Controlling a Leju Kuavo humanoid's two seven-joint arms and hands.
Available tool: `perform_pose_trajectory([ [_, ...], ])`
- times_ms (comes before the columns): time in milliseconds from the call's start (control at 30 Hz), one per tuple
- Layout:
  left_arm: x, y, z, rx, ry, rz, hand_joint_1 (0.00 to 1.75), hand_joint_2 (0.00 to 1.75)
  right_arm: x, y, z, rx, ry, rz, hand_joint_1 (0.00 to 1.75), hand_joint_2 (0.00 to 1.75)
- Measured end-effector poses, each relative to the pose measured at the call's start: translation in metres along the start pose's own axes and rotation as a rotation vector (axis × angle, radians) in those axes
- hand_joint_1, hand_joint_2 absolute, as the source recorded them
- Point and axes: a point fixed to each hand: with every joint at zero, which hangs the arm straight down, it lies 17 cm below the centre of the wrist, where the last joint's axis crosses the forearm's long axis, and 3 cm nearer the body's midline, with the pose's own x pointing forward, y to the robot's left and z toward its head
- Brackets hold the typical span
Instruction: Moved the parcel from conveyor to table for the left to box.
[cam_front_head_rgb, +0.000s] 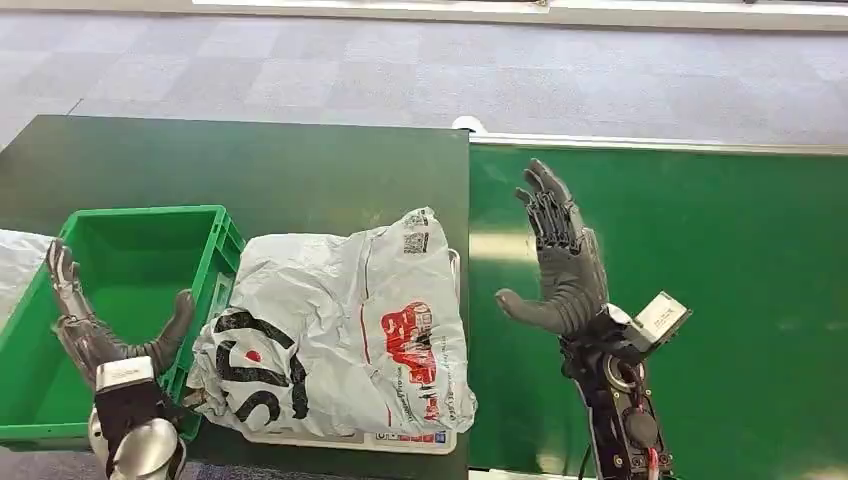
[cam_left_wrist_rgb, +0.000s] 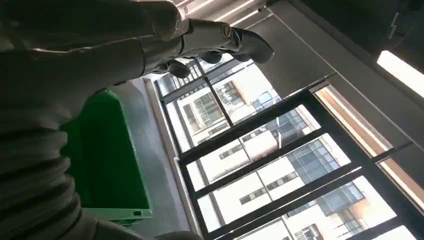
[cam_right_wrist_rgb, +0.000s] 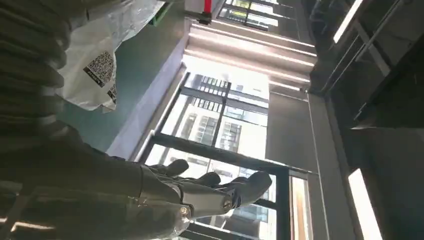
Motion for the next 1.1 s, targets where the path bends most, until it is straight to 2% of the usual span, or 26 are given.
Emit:
perform_pose_trajectory([
  [133,0.004,-0.002,-0.004,-0.021,-0.049,-0.066,0.0,1.75,0.003,-0.003,0.003,-0.023,-0.008,-0.008,0.0,1.75],
  [367,-0.002,0.003,-0.006,0.01,-0.012,-0.03,0.0,1.75,0.012,-0.01,0.006,-0.071,-0.037,-0.023,0.0,1.75],
  [467,-0.013,0.004,-0.007,0.028,0.096,0.193,0.0,1.75,0.015,-0.017,0.007,-0.109,-0.048,-0.033,0.0,1.75],
  [533,-0.011,0.004,-0.011,0.035,0.123,0.318,0.0,1.75,0.015,-0.022,0.008,-0.13,-0.05,-0.031,0.0,1.75],
  [967,0.004,0.01,-0.021,0.045,0.09,0.384,0.0,1.75,0.016,-0.031,0.009,-0.168,-0.051,-0.027,0.0,1.75],
  [1033,0.01,0.006,-0.021,0.014,0.096,0.493,0.0,1.75,0.015,-0.035,0.01,-0.187,-0.045,-0.013,0.0,1.75],
  [1100,0.027,0.001,-0.024,-0.044,0.073,0.707,0.0,1.75,0.012,-0.042,0.012,-0.226,-0.034,0.005,0.0,1.75],
])
